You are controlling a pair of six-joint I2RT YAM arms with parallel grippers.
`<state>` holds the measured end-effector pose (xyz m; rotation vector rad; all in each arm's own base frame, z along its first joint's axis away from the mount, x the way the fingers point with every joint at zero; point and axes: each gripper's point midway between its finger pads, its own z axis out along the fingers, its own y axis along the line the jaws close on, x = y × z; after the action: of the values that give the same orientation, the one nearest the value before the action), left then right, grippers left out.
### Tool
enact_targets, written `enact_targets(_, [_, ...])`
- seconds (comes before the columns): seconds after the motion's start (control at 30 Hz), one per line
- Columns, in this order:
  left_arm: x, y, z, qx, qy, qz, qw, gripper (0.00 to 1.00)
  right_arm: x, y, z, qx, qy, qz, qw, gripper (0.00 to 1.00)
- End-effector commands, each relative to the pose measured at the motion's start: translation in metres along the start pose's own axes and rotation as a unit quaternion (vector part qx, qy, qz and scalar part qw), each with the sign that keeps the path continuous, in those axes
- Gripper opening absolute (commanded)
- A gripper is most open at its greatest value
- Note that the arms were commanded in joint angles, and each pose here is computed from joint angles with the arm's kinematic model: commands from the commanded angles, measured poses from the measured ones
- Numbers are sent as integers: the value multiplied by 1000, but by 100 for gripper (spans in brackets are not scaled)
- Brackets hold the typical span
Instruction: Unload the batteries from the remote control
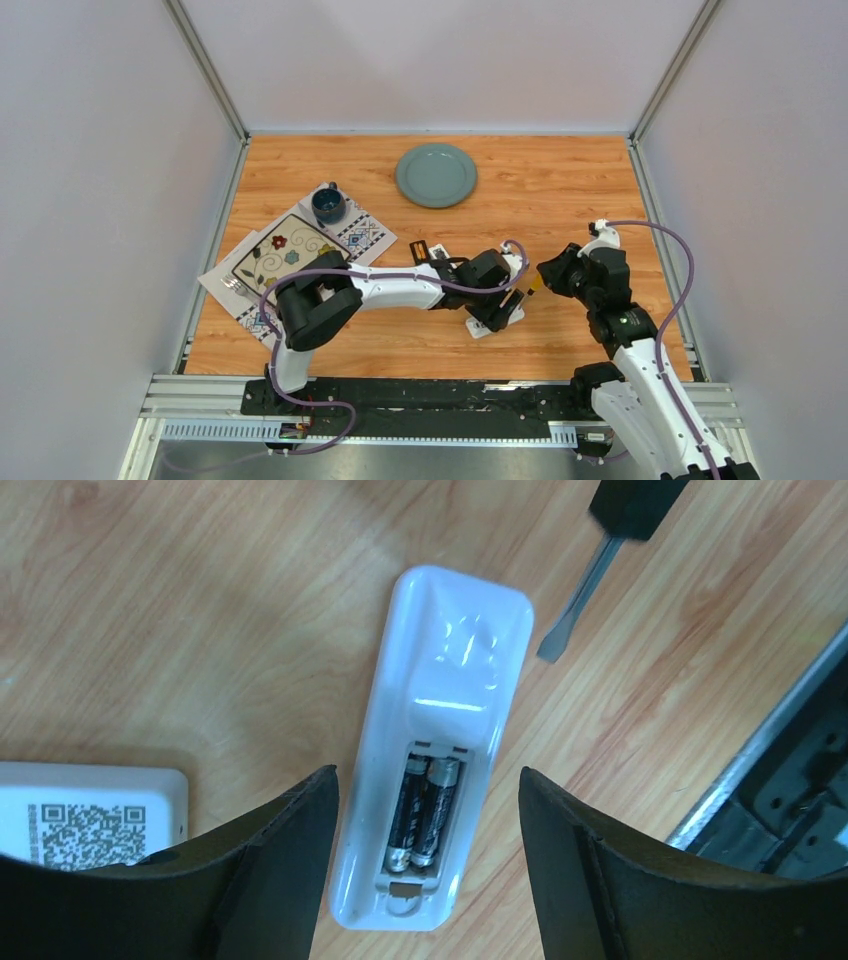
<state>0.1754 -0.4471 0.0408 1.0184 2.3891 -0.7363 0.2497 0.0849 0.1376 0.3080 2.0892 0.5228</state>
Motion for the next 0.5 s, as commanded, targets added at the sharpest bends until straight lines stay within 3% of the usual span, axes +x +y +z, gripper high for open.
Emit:
enact_targets(0.0, [22,13,-12,-42,20,60,997,74,-17,11,-7,-20,-21,-9,1000,0])
enact_targets(0.47, [78,35,-25,-83,25,122,989,72,-11,27,1,-66,-3,7,998,0])
